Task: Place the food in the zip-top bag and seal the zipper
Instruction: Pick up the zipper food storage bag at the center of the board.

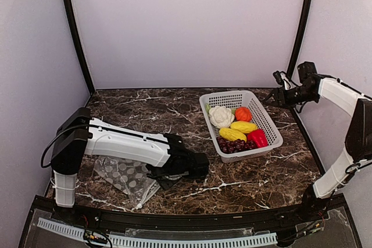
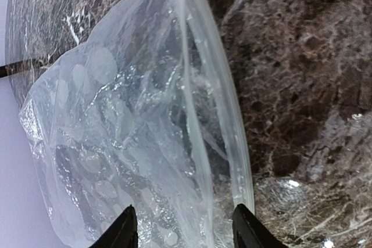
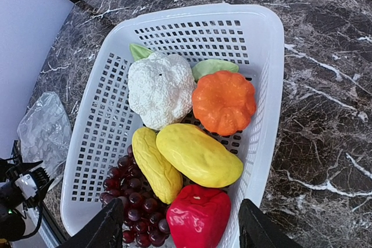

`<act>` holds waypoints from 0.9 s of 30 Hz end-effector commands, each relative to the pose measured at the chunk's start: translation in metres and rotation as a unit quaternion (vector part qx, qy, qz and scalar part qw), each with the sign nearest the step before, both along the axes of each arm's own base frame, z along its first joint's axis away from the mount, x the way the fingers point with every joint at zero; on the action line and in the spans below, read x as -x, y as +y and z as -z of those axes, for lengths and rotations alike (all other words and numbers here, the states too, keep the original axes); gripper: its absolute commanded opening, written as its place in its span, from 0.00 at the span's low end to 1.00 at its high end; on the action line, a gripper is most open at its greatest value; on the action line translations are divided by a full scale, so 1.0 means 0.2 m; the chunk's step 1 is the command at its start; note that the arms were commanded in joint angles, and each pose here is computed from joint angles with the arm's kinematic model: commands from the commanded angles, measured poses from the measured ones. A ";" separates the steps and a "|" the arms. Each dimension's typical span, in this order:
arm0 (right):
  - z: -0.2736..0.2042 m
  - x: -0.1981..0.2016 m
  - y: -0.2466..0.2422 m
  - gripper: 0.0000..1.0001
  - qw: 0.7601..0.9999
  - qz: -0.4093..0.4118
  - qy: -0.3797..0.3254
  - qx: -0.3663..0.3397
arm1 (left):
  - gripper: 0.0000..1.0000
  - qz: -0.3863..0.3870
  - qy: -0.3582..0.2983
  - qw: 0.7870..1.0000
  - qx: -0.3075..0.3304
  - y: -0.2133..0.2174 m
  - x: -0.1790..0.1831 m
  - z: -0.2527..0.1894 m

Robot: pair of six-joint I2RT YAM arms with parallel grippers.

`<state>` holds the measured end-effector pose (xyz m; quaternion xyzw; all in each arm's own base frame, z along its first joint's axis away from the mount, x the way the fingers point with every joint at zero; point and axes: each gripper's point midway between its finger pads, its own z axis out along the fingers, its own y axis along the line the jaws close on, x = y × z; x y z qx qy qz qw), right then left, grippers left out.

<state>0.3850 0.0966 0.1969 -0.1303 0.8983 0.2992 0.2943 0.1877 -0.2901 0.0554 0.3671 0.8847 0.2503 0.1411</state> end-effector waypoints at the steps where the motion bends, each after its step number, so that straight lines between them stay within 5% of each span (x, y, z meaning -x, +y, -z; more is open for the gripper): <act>1: -0.03 0.02 0.00 0.65 1.000 -0.007 -0.020 -0.004 | 0.52 -0.015 -0.029 0.998 -0.056 0.12 -0.02 0.00; 9: -0.05 0.03 0.01 0.65 0.999 -0.011 -0.030 -0.007 | 0.33 -0.017 -0.047 0.995 -0.081 0.16 -0.04 0.02; 17: -0.14 0.04 0.02 0.65 0.998 -0.036 -0.058 0.001 | 0.03 -0.014 -0.068 0.994 -0.086 0.18 -0.12 -0.11; 27: -0.40 0.09 0.22 0.65 0.985 -0.130 -0.114 -0.026 | 0.01 -0.015 -0.089 0.985 0.147 0.05 -0.46 -0.58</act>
